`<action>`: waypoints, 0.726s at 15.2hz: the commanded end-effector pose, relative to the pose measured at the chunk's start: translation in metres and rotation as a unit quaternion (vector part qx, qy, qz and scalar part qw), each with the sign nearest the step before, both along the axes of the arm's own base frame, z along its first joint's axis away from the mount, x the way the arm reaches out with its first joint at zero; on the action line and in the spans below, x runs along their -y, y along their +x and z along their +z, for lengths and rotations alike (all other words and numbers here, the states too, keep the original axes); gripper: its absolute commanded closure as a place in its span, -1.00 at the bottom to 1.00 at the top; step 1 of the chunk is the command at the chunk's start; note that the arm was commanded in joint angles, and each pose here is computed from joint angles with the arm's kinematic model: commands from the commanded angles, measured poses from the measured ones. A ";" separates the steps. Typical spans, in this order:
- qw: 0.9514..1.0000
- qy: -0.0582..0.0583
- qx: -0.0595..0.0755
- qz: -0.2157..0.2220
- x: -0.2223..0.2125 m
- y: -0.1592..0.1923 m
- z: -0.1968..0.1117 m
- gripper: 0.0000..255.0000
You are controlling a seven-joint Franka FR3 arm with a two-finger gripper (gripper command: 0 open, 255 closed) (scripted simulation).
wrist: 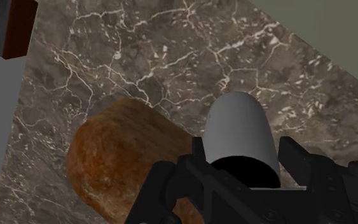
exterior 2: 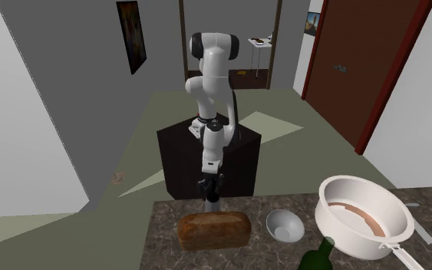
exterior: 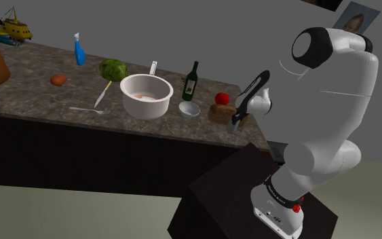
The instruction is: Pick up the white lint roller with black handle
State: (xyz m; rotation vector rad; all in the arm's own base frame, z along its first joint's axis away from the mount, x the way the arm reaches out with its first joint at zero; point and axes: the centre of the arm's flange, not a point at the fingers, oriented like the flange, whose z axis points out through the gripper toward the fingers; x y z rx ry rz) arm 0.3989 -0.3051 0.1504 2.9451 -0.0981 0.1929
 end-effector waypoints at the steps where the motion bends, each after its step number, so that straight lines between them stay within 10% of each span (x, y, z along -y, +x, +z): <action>1: 1.000 0.000 0.000 0.000 0.000 -0.001 0.010 1.00; 11: 1.000 0.000 0.000 0.000 0.000 -0.001 0.062 1.00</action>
